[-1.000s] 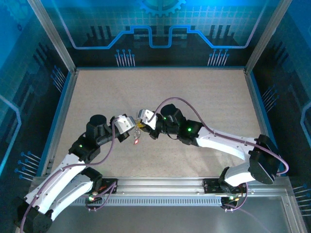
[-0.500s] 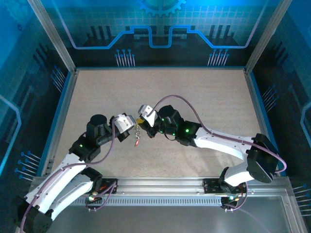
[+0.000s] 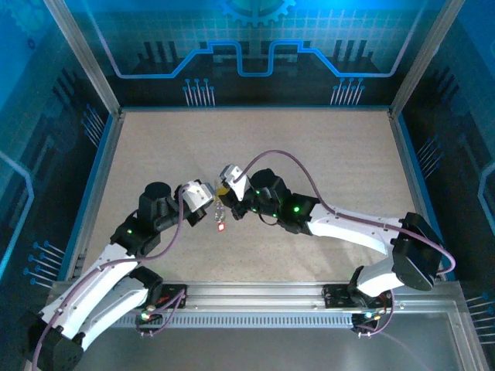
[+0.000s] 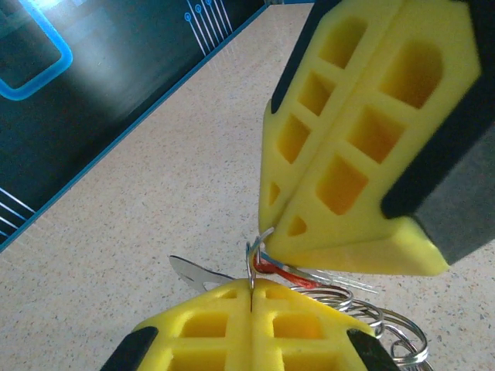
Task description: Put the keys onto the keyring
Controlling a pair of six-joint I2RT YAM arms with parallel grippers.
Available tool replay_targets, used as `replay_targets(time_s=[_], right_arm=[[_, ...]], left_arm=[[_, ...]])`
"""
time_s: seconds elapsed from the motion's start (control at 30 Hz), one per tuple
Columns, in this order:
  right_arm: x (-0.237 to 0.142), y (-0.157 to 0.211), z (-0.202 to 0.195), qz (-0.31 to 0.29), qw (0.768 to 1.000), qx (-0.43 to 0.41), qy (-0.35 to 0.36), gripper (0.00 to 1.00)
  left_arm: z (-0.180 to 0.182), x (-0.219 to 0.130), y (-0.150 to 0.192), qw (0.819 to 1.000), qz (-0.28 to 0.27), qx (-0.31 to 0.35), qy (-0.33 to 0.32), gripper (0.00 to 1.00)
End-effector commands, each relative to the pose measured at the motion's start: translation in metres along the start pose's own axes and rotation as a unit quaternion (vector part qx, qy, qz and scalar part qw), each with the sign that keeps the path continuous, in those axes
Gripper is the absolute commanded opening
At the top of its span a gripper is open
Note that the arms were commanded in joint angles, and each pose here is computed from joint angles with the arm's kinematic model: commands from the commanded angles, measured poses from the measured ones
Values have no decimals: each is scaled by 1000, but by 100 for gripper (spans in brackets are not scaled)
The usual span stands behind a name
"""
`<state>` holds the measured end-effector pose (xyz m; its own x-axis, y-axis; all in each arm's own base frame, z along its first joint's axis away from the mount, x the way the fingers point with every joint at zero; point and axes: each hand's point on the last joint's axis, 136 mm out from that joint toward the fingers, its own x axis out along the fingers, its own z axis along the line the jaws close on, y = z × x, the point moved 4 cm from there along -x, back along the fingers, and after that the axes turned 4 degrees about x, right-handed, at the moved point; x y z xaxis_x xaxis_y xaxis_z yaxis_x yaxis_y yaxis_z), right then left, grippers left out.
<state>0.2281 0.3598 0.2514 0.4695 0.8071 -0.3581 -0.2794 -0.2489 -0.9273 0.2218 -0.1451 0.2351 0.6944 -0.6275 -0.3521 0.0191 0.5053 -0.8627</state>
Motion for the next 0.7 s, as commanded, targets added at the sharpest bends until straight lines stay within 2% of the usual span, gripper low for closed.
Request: replay_targets(time_s=[0.0, 0.3, 0.5, 0.6, 0.67], right_arm=[[1, -8, -1, 1, 1000, 12, 24, 0], [0, -9, -5, 9, 999, 36, 39, 0], [-2, -9, 4, 4, 999, 35, -5, 0], [-8, -8, 12, -7, 999, 15, -41, 14], [-13, -9, 11, -12, 999, -2, -45, 21]], left_arm=[[8, -7, -23, 999, -44, 10, -21, 0], [5, -12, -28, 997, -76, 27, -21, 0], [6, -14, -31, 995, -89, 32, -28, 0], [6, -17, -34, 994, -103, 34, -33, 0], [5, -19, -36, 992, -114, 37, -33, 0]])
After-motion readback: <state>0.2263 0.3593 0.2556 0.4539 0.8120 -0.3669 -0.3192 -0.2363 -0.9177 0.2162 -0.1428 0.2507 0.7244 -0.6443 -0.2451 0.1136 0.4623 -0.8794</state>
